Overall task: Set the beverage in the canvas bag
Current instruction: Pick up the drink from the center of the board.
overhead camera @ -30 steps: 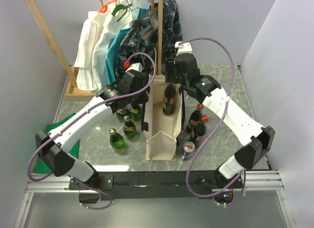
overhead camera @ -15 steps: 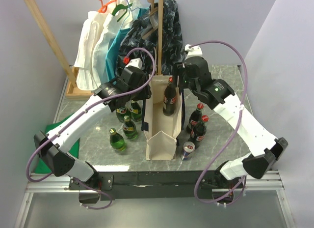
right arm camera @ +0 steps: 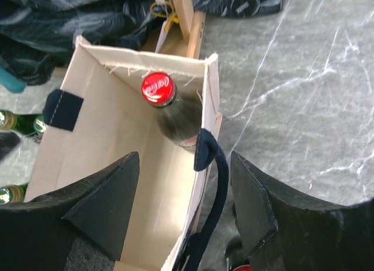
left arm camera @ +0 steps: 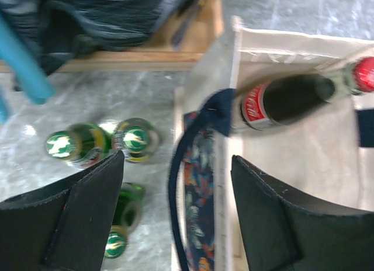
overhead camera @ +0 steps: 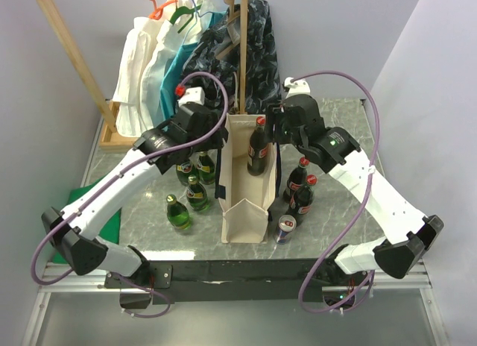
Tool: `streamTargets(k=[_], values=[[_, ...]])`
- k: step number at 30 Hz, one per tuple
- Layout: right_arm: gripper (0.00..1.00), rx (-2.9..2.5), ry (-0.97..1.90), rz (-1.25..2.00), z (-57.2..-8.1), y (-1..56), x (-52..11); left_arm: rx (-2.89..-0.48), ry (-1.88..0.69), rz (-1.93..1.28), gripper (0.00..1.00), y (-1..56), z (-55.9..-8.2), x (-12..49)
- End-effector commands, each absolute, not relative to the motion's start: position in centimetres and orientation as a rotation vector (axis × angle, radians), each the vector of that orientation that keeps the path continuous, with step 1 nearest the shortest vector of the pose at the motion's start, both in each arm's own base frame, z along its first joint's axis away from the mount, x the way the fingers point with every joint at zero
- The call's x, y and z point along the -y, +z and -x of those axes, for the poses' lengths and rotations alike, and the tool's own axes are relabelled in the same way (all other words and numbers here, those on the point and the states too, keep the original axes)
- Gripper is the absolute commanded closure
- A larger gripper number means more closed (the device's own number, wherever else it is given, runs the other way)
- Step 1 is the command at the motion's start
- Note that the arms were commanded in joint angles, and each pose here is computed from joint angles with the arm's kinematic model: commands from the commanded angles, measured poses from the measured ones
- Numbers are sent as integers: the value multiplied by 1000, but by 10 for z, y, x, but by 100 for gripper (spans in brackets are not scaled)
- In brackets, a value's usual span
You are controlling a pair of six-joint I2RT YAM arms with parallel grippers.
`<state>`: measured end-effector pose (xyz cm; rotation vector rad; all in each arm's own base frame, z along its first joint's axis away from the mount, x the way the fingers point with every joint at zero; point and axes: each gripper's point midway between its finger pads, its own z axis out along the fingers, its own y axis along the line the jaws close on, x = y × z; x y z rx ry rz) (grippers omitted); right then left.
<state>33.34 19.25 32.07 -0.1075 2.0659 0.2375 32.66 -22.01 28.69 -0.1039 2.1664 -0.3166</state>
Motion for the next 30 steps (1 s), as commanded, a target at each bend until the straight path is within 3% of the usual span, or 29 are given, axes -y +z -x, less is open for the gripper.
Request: streamTargets(k=[1, 12, 30], values=[[30, -2066, 274, 103, -324, 324, -192, -2156, -214, 136, 21, 285, -326, 189], [29, -2142, 292, 122, -316, 303, -196, -2231, -141, 182, 15, 251, -336, 163], [29, -2240, 318, 120, -296, 264, -195, -2305, -230, 79, 19, 225, -350, 188]])
